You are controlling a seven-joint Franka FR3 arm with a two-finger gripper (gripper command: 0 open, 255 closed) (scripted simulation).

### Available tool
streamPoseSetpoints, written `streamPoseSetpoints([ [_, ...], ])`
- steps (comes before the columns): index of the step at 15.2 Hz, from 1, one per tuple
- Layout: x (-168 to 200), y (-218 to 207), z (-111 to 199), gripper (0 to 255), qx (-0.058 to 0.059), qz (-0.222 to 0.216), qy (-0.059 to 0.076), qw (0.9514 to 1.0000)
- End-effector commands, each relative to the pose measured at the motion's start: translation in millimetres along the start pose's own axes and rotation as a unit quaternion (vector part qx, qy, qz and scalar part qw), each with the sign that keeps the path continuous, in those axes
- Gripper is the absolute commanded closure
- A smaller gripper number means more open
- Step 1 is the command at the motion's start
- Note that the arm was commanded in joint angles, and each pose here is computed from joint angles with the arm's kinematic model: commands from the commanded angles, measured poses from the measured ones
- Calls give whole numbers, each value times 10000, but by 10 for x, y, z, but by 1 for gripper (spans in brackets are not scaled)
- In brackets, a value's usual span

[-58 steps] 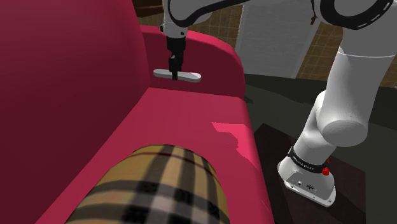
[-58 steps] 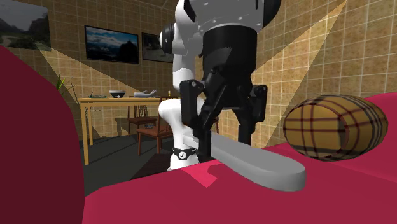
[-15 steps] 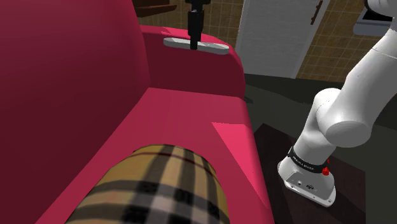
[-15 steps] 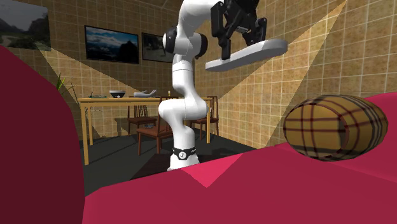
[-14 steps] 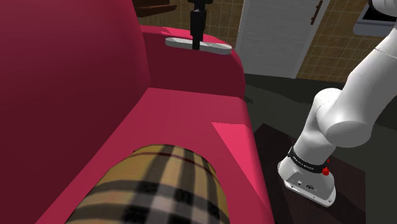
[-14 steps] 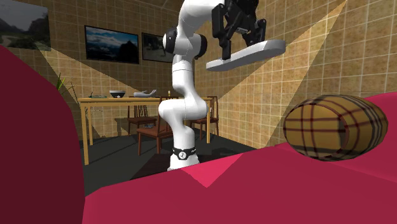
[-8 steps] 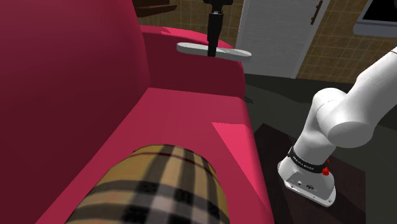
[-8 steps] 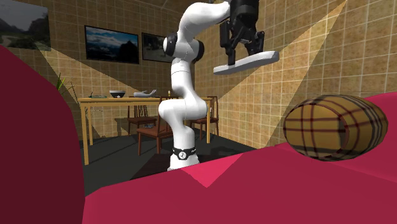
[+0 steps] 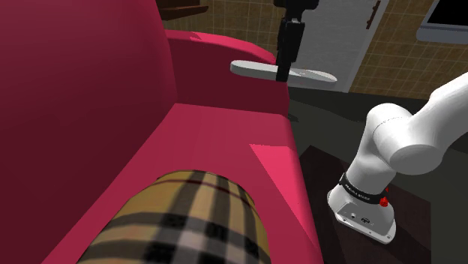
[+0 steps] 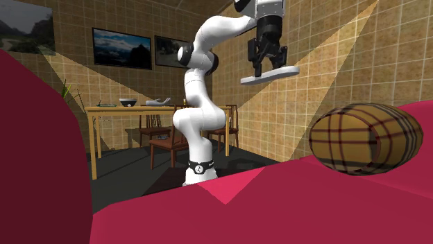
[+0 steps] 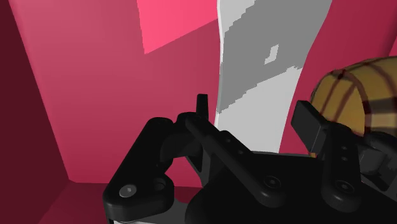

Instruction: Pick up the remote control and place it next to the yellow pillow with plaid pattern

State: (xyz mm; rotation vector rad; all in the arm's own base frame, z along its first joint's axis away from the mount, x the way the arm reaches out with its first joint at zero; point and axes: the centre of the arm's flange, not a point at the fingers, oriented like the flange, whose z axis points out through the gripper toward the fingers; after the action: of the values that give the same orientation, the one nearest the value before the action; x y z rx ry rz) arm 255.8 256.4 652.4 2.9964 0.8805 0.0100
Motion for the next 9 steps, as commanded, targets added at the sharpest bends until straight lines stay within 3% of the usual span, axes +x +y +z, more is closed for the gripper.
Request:
streamPoseSetpoints([
  [1, -187, -178, 7, 255, 0, 5, -1, 10000],
  [6, -629, -668, -7, 255, 0, 5, -1, 10000],
  [9, -680, -726, 97, 255, 0, 5, -1, 10000],
])
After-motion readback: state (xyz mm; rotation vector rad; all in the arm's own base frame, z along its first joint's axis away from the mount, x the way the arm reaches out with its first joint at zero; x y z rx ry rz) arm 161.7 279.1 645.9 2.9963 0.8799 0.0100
